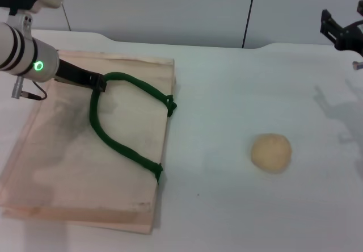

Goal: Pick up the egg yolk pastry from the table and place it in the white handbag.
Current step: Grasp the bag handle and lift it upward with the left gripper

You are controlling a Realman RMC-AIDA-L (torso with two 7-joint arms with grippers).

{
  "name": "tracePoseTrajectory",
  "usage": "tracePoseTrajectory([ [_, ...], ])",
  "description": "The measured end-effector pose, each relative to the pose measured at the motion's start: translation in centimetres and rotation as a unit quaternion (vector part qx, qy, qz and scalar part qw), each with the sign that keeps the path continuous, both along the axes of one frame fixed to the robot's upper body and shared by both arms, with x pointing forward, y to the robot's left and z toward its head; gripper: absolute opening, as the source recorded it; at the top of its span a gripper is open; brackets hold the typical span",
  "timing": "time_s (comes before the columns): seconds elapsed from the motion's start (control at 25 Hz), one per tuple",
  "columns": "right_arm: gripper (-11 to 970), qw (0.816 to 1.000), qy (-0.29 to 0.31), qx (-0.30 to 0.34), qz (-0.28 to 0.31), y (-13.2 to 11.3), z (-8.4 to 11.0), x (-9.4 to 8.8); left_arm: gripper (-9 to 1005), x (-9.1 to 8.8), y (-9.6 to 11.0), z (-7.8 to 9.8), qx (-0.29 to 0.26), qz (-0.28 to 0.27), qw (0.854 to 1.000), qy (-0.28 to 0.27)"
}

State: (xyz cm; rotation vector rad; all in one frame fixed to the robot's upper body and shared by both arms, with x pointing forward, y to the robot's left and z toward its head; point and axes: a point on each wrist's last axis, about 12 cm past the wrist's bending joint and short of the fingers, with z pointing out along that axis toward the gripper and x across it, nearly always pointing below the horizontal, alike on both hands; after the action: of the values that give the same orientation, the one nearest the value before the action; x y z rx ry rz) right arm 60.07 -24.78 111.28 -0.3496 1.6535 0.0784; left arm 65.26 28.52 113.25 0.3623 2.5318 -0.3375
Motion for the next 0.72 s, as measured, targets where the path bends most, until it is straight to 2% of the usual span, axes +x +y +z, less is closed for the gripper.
tracePoseTrajectory([
  [0.32, 768, 1.0, 0.022, -0.022, -0.001, 0.0, -0.7, -0.2, 120, -0.5, 1.1, 3.0, -0.017, -0.018, 0.999, -0.045],
  [0.56, 764, 0.998, 0.054, -0.04, -0.001, 0.3, -1.5, -1.4, 120, -1.3, 1.8, 5.7, -0.031, -0.032, 0.996, -0.083],
  [0.72, 761, 0.993, 0.093, -0.07, -0.016, 0.7, -0.8, -2.5, 120, -1.5, 1.9, 6.4, -0.031, -0.036, 0.995, -0.092],
])
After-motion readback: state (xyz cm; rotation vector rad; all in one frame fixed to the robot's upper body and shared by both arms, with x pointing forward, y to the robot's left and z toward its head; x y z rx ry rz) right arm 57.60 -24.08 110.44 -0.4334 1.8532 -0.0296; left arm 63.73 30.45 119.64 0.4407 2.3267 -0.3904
